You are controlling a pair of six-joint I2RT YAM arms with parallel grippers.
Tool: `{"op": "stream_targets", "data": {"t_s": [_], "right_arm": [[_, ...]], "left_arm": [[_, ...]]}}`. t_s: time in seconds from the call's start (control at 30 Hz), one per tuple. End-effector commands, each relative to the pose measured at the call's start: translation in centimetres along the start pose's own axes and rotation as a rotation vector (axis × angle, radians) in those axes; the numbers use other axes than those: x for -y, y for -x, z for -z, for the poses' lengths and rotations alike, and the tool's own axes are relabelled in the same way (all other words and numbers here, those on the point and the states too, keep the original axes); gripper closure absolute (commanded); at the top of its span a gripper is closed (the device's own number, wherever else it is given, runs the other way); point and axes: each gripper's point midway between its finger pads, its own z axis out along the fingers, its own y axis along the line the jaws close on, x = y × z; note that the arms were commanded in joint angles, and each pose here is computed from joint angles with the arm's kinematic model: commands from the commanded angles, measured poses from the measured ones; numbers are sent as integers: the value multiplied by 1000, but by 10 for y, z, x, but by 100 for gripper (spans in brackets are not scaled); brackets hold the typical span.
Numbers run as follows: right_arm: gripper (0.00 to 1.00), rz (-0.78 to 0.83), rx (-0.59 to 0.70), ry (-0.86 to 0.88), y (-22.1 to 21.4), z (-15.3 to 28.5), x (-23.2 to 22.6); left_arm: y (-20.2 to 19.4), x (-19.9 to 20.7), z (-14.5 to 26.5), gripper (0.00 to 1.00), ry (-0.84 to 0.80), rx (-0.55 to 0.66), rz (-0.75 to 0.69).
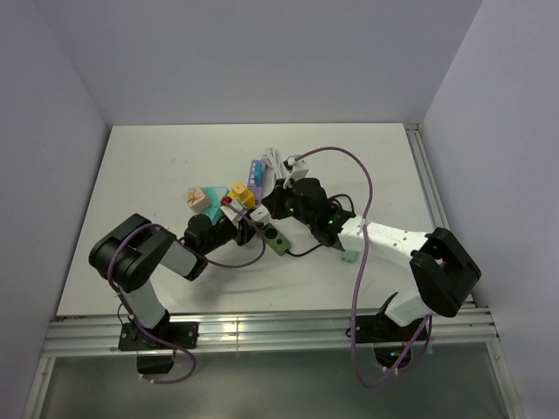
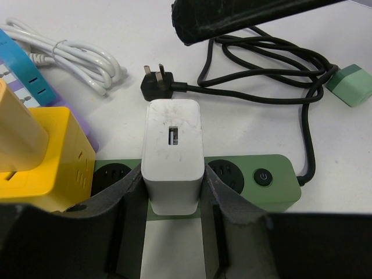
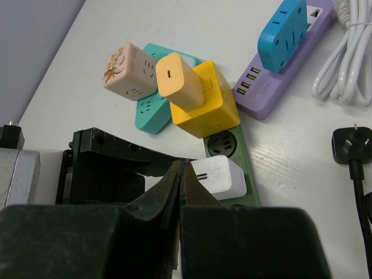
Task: Insert the plug
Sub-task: Insert the plug into the socket.
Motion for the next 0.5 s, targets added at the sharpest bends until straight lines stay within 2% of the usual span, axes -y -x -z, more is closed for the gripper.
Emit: {"op": "stream_targets", "data": {"t_s": [0.0, 0.47], "right_arm": [[100, 3, 25, 30, 3, -1, -6], [100, 6, 29, 34, 5, 2, -7]], "left_arm": [[42, -5, -7, 100, 13, 168, -86], [56, -6, -3, 100, 30, 213, -93]]}}
